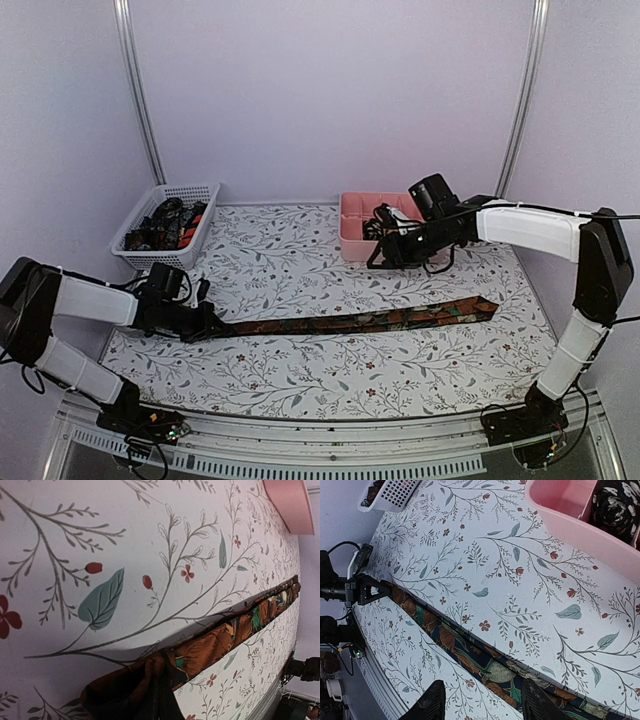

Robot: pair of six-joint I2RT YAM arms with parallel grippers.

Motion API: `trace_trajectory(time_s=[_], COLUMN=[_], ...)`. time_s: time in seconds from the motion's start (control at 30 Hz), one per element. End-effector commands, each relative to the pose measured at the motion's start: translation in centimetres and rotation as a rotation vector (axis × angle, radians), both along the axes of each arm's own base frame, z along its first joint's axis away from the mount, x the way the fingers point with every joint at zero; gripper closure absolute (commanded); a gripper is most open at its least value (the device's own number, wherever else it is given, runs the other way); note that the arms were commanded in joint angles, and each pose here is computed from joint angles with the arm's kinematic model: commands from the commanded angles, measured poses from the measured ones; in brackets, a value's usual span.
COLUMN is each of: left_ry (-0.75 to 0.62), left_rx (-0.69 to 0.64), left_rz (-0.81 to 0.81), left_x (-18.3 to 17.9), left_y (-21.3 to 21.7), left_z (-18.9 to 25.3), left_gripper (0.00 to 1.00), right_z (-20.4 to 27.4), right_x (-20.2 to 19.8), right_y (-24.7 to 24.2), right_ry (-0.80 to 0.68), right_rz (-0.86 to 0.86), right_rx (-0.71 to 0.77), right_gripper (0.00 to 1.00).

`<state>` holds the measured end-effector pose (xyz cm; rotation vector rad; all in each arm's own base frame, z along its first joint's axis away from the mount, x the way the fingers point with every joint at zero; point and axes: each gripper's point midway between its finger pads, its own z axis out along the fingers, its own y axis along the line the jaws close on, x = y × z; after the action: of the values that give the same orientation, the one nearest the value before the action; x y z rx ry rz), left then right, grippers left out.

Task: Roll the ties
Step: Adjust the tie at the center of the board.

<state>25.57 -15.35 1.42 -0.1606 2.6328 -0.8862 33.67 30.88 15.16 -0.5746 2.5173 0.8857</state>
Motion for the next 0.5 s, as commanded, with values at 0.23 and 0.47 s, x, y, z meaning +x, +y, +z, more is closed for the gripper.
trace_trajectory(time_s=[0.23, 0.47], left_ry=[0.065, -0.037], left_rx=[0.048, 0.028], left_rz=[0.049, 0.075], left_x=[-1.5, 0.8], left_y=[1.5, 1.2], left_z=[-2.7, 1.6], left_gripper=[1.0, 0.92], right_z=[0.2, -0.3], right_x=[-2.1, -4.6], right_y=[6.2, 12.0], right_ry=[0.028, 0.086], right_rz=[0.132, 0.249], right_rx=[0.082, 0.163], right_gripper=[0.49, 0.5])
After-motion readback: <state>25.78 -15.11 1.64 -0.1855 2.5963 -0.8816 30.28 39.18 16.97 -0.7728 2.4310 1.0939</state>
